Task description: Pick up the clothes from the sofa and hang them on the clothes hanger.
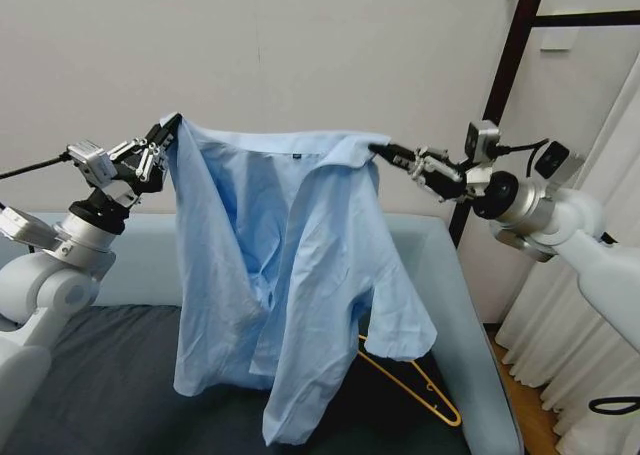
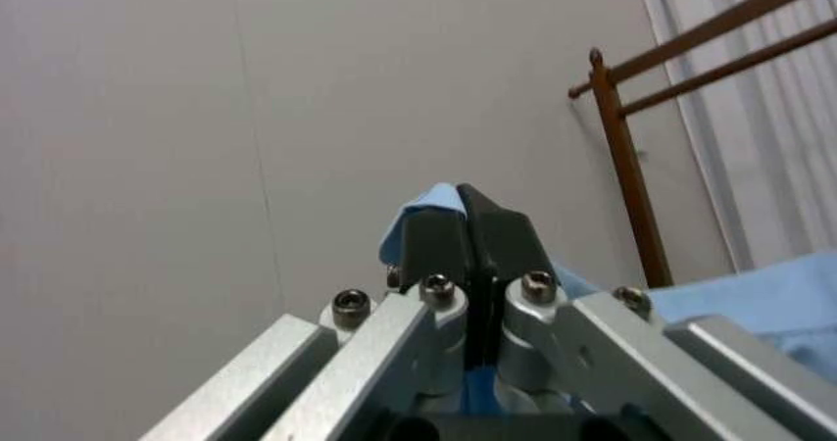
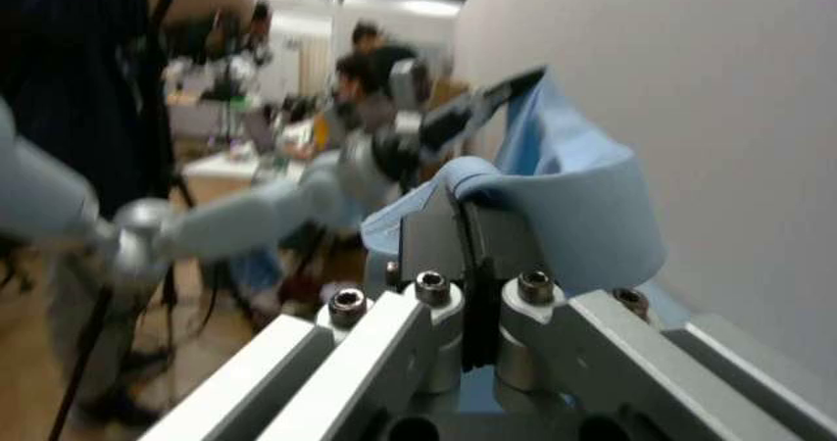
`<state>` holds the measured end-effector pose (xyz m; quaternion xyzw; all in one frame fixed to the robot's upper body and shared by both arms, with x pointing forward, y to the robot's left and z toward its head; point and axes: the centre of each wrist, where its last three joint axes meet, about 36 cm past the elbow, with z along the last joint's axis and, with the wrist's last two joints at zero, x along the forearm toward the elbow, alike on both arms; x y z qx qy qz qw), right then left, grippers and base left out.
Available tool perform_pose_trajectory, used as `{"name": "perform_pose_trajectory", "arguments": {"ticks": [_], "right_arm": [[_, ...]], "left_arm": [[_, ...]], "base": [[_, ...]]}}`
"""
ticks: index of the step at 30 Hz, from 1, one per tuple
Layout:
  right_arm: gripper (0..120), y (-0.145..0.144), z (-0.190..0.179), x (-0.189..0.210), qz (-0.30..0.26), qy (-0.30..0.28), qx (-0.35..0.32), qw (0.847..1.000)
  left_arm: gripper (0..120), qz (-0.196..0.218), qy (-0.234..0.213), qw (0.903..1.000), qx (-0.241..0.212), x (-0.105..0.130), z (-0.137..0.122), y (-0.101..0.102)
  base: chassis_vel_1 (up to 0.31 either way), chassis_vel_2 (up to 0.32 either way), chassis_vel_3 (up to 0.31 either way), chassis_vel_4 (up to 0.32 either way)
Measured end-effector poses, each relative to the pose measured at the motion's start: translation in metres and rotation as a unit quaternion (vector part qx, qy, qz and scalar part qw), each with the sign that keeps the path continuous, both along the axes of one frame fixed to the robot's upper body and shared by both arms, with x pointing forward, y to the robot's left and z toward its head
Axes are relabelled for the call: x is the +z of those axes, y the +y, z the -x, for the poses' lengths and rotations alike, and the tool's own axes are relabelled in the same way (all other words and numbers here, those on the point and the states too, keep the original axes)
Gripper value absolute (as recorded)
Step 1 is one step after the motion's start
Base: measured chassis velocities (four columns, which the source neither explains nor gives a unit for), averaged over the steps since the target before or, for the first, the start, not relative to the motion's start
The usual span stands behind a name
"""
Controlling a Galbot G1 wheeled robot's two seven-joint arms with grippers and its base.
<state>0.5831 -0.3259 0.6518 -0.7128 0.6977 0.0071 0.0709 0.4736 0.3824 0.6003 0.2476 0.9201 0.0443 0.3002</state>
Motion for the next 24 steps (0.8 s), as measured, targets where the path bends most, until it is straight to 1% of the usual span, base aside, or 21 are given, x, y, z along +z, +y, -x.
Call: {"name": "perform_pose_trajectory", "arguments": {"ticks": [2, 3, 4, 6, 8, 9, 12, 13, 14, 17, 18, 19, 20, 21, 22, 24], "right_arm": [[0, -0.011, -0.006, -0.025, 0.051, 0.006, 0.017, 0.999], [0, -0.014, -0.007, -0.033, 0.063, 0.01, 0.02, 0.998], [0, -0.014, -0.007, -0.033, 0.063, 0.01, 0.02, 0.998], [0, -0.017, -0.01, -0.052, 0.079, 0.02, 0.016, 0.997], [0, -0.014, -0.011, -0.065, 0.074, 0.027, 0.008, 0.997], [0, -0.014, -0.011, -0.065, 0.074, 0.027, 0.008, 0.997], [0, -0.007, -0.011, -0.071, 0.055, 0.028, -0.014, 0.998], [0, -0.005, -0.011, -0.071, 0.045, 0.028, -0.02, 0.998], [0, -0.005, -0.011, -0.071, 0.045, 0.028, -0.02, 0.998], [0, 0.006, -0.01, -0.065, -0.002, 0.033, -0.033, 0.999], [0, 0.009, -0.011, -0.059, -0.017, 0.032, -0.035, 0.999], [0, 0.009, -0.011, -0.059, -0.017, 0.032, -0.035, 0.999], [0, 0.014, -0.012, -0.049, -0.036, 0.03, -0.036, 0.998], [0, 0.015, -0.012, -0.046, -0.042, 0.028, -0.036, 0.998], [0, 0.02, -0.011, -0.034, -0.06, 0.023, -0.036, 0.997], [0, 0.029, -0.009, -0.014, -0.086, 0.013, -0.029, 0.996]], "left_arm": [[0, -0.01, 0.02, 0.9997, 0.003, -0.025, 0.004, -0.011], [0, -0.013, 0.027, 0.9996, 0.003, -0.034, 0.006, -0.015], [0, -0.013, 0.027, 0.9996, 0.003, -0.034, 0.006, -0.015], [0, -0.02, 0.042, 0.9989, 0.004, -0.054, 0.009, -0.025], [0, -0.027, 0.051, 0.9983, 0.007, -0.068, 0.01, -0.031], [0, -0.027, 0.051, 0.9983, 0.007, -0.068, 0.01, -0.031], [0, -0.057, 0.053, 0.9969, 0.009, -0.08, 0.008, -0.03], [0, -0.071, 0.049, 0.9962, 0.009, -0.08, 0.006, -0.028], [0, -0.071, 0.049, 0.9962, 0.009, -0.08, 0.006, -0.028], [0, -0.116, 0.021, 0.993, 0.007, -0.069, -0.001, -0.011], [0, -0.135, 0.008, 0.9908, 0.003, -0.062, -0.004, -0.002], [0, -0.135, 0.008, 0.9908, 0.003, -0.062, -0.004, -0.002], [0, -0.159, -0.007, 0.9872, -0.003, -0.054, -0.007, 0.009], [0, -0.171, -0.013, 0.9852, -0.005, -0.05, -0.007, 0.014], [0, -0.203, -0.026, 0.9787, -0.014, -0.038, -0.007, 0.028], [0, -0.253, -0.043, 0.9662, -0.025, -0.019, -0.004, 0.047]], "base": [[0.0, 0.0, 0.0, 0.0], [0.0, 0.0, 0.0, 0.0], [0.0, 0.0, 0.0, 0.0], [0.0, 0.0, 0.0, 0.0], [0.0, 0.0, 0.0, 0.0], [0.0, 0.0, 0.0, 0.0], [0.0, 0.0, 0.0, 0.0], [0.0, 0.0, 0.0, 0.0], [0.0, 0.0, 0.0, 0.0], [0.0, 0.0, 0.0, 0.0], [0.0, 0.0, 0.0, 0.0], [0.0, 0.0, 0.0, 0.0], [0.0, 0.0, 0.0, 0.0], [0.0, 0.0, 0.0, 0.0], [0.0, 0.0, 0.0, 0.0], [0.0, 0.0, 0.0, 0.0]]}}
